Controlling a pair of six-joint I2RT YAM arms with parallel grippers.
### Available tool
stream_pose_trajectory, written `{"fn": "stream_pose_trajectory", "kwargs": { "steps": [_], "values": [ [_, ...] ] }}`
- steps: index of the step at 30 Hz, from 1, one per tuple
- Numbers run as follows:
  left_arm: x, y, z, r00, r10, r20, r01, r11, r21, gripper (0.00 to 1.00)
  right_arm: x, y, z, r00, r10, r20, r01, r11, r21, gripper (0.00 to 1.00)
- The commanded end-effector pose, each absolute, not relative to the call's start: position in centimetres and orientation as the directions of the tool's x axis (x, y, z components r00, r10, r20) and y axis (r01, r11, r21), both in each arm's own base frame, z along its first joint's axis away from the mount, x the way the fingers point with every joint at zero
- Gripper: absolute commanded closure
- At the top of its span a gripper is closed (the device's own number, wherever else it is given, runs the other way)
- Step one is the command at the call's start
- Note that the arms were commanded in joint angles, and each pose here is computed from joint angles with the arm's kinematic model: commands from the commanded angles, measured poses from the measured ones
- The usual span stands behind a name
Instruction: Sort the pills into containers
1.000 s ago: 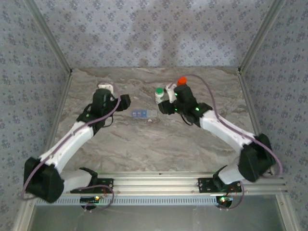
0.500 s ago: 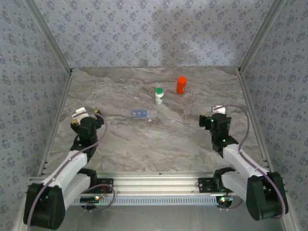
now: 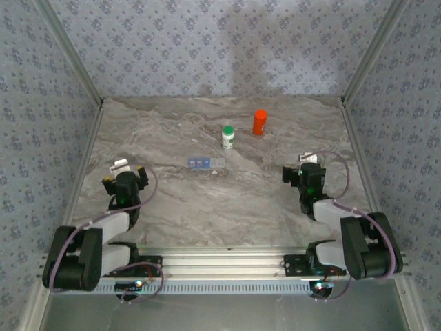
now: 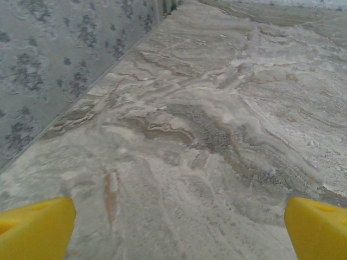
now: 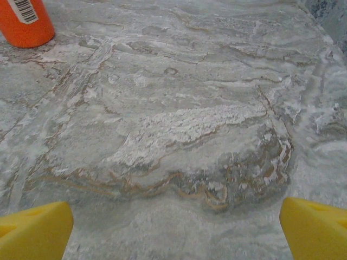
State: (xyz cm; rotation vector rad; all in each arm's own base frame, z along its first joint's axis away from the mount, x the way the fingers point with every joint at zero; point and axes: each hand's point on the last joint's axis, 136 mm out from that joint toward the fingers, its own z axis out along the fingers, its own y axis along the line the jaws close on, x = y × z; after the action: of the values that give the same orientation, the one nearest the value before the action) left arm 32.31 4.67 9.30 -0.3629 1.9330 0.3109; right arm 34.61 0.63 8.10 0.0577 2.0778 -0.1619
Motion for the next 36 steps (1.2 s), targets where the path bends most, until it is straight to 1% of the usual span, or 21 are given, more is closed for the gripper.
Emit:
{"fn": "stream_pose_trajectory", "kwargs": {
  "steps": [1, 4, 9, 10, 11, 12, 14, 15, 16, 18, 23, 30, 31, 32, 33, 34, 35, 36],
  "values": [
    [36.1, 3.7, 12.5, -0.293, -0.046, -0.955, -0.329, 0.943, 0.056, 0.01, 37.3, -0.1, 10.8, -0.419, -0.024, -0.907, 0.145, 0.985, -0.094, 0.0],
    [37.5, 1.9, 12.1, -0.335, 0.015, -0.942, -0.212, 0.973, 0.091, 0.02, 38.1, 0.0, 10.5, -0.449, -0.022, -0.893, 0.139, 0.986, -0.094, 0.0],
    [38.2, 1.1, 11.8, -0.361, 0.036, -0.932, -0.161, 0.982, 0.1, 0.02, 37.9, -0.6, 10.4, -0.446, 0.008, -0.895, 0.148, 0.987, -0.065, 0.0],
    [38.5, 0.6, 11.6, -0.371, 0.054, -0.927, -0.13, 0.985, 0.11, 0.02, 37.9, -0.6, 10.4, -0.448, 0.012, -0.894, 0.148, 0.987, -0.06, 0.0],
    [38.8, 0.1, 11.5, -0.354, 0.071, -0.933, -0.093, 0.99, 0.11, 0.01, 37.9, -0.7, 10.4, -0.45, 0.018, -0.893, 0.149, 0.987, -0.055, 0.0],
    [39.0, 0.5, 10.8, -0.324, 0.057, -0.944, -0.109, 0.989, 0.097, 0.02, 37.9, -0.8, 10.3, -0.453, 0.025, -0.891, 0.152, 0.987, -0.05, 0.0],
    [39.3, 3.5, 9.4, -0.332, -0.061, -0.941, -0.214, 0.977, 0.012, 0.02, 37.9, -1.2, 10.3, -0.45, 0.042, -0.892, 0.164, 0.986, -0.037, 0.0],
    [39.1, 3.4, 9.1, -0.337, -0.08, -0.938, -0.193, 0.981, -0.014, 0.02, 37.8, -1.4, 10.3, -0.449, 0.05, -0.892, 0.172, 0.985, -0.031, 0.0],
    [39.1, 3.5, 9.0, -0.355, -0.083, -0.931, -0.194, 0.981, -0.014, 0.01, 37.7, -1.7, 10.3, -0.444, 0.059, -0.894, 0.182, 0.983, -0.026, 0.0],
    [39.2, 3.3, 9.1, -0.352, -0.068, -0.933, -0.195, 0.981, 0.002, 0.02, 37.5, -2.1, 10.5, -0.43, 0.062, -0.901, 0.192, 0.981, -0.024, 0.0],
    [39.3, 3.0, 9.2, -0.358, -0.044, -0.933, -0.192, 0.981, 0.028, 0.01, 37.4, -3.3, 11.0, -0.393, 0.021, -0.919, 0.225, 0.972, -0.074, 0.0],
    [39.3, 3.0, 9.1, -0.359, -0.044, -0.932, -0.194, 0.981, 0.028, 0.01, 37.3, -2.3, 11.3, -0.349, -0.037, -0.936, 0.152, 0.984, -0.095, 0.0],
    [39.3, 3.0, 9.1, -0.359, -0.044, -0.932, -0.193, 0.981, 0.028, 0.01, 37.4, -2.2, 11.2, -0.297, -0.046, -0.954, 0.143, 0.985, -0.092, 0.0],
    [39.3, 3.0, 9.1, -0.359, -0.044, -0.932, -0.193, 0.981, 0.028, 0.01, 37.2, -2.1, 10.1, -0.285, -0.046, -0.958, 0.136, 0.987, -0.088, 0.0],
    [39.3, 3.0, 9.1, -0.359, -0.044, -0.932, -0.191, 0.981, 0.028, 0.02, 37.5, -2.0, 9.8, -0.237, -0.064, -0.969, 0.138, 0.985, -0.099, 0.0],
    [39.3, 3.0, 9.1, -0.359, -0.044, -0.932, -0.194, 0.981, 0.029, 0.01, 37.3, -1.7, 9.2, -0.268, -0.095, -0.959, 0.142, 0.98, -0.137, 0.0],
    [39.3, 3.0, 9.1, -0.36, -0.043, -0.932, -0.193, 0.981, 0.029, 0.01, 37.2, -0.7, 8.7, -0.326, -0.1, -0.94, 0.089, 0.987, -0.136, 0.0],
    [39.3, 3.0, 9.1, -0.359, -0.043, -0.932, -0.195, 0.98, 0.03, 0.01, 37.8, 0.1, 8.8, -0.331, -0.096, -0.939, 0.005, 0.995, -0.103, 0.0]
  ]
}}
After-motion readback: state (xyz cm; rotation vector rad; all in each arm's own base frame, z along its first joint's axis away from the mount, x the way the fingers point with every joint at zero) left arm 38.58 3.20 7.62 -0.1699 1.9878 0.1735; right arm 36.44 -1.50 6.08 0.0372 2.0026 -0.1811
